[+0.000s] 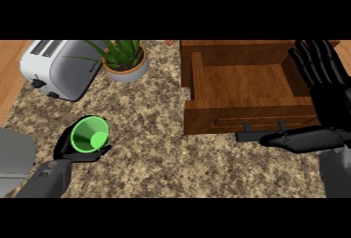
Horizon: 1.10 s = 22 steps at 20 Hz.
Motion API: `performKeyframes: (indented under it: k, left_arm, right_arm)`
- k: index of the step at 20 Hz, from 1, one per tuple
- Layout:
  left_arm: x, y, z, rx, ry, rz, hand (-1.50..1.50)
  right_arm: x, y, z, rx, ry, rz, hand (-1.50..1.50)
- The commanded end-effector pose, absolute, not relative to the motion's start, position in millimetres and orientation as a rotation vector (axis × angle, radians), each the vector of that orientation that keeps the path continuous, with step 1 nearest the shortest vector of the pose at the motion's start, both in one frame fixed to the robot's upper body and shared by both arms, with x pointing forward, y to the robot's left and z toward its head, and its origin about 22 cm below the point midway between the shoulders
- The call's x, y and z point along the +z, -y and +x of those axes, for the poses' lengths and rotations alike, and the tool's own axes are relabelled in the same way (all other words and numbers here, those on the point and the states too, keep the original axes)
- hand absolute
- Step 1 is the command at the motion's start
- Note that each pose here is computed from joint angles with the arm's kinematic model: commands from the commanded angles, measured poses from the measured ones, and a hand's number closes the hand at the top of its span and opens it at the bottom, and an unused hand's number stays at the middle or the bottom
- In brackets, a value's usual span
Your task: Pick up the cup, place it into the drawer and close the drawer
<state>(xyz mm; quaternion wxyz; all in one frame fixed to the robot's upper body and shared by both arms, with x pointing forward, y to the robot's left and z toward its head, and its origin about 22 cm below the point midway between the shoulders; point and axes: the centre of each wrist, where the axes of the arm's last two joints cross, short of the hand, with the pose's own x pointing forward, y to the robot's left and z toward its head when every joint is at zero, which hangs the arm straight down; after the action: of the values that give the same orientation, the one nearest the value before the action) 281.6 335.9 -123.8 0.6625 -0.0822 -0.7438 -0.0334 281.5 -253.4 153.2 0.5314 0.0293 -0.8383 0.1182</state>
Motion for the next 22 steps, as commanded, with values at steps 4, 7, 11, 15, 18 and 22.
performKeyframes:
  k: [4,7,11,15,18,22]
  left_arm:
    - [-123.3,-318.9,288.4,-0.093,1.974,-0.016,1.5]
    - [-103.7,-327.0,308.5,0.043,2.017,-0.191,1.5]
    - [-117.2,-292.1,306.3,0.184,2.058,-0.017,1.5]
    - [-122.5,-284.6,301.2,0.233,2.086,-0.03,1.5]
    - [-98.1,-263.2,330.5,0.18,2.115,-0.148,1.5]
    - [-59.8,-236.9,363.9,0.08,2.139,-0.187,1.5]
  right_arm:
    - [164.4,252.4,281.6,0.285,1.998,0.08,-1.5]
    - [161.5,264.6,275.4,0.294,2.003,0.071,-1.5]
    - [152.4,265.0,274.7,0.275,1.99,0.084,-1.5]
    - [149.7,282.5,279.7,0.258,1.988,0.034,-1.5]
    - [152.6,276.9,269.1,0.278,1.974,0.041,-1.5]
    - [139.9,272.9,270.9,0.281,1.985,0.035,-1.5]
